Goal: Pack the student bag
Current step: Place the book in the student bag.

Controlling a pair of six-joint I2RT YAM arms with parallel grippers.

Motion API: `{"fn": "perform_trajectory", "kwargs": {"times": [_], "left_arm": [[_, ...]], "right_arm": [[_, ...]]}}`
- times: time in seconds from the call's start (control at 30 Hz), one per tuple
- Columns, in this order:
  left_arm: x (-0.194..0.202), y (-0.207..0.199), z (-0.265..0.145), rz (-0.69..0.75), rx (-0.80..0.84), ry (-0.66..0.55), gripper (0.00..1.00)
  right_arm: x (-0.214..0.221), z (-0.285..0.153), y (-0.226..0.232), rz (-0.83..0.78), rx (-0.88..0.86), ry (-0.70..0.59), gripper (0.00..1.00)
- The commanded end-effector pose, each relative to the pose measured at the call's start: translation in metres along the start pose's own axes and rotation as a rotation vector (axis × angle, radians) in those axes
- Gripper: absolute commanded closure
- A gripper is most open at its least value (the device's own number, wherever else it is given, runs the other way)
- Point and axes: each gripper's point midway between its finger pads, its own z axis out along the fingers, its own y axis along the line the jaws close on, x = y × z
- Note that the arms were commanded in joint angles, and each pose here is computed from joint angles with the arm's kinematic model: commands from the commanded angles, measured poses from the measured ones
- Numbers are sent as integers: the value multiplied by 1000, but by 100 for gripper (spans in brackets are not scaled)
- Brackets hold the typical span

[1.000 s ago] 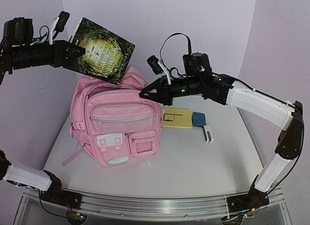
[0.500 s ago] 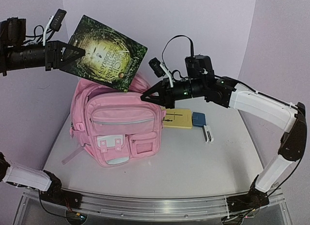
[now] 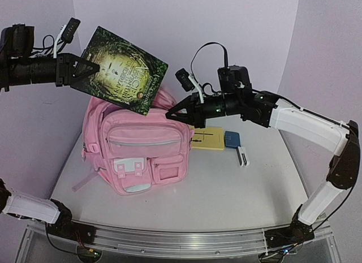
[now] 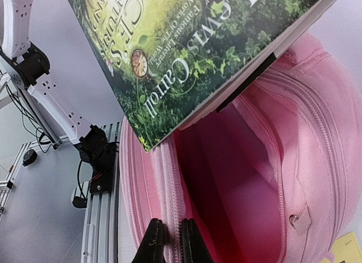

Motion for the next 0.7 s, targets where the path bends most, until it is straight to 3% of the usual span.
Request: {"fn": "perform_trajectory", "kwargs": {"times": [0.0, 0.67], "left_arm": [[-17, 19, -3, 46, -118, -73, 100], [-22, 78, 0, -197, -404, -110, 100]], "right_arm": [[2, -11, 14, 28, -19, 13, 97], [55, 8, 27, 83, -104, 202, 100]]}}
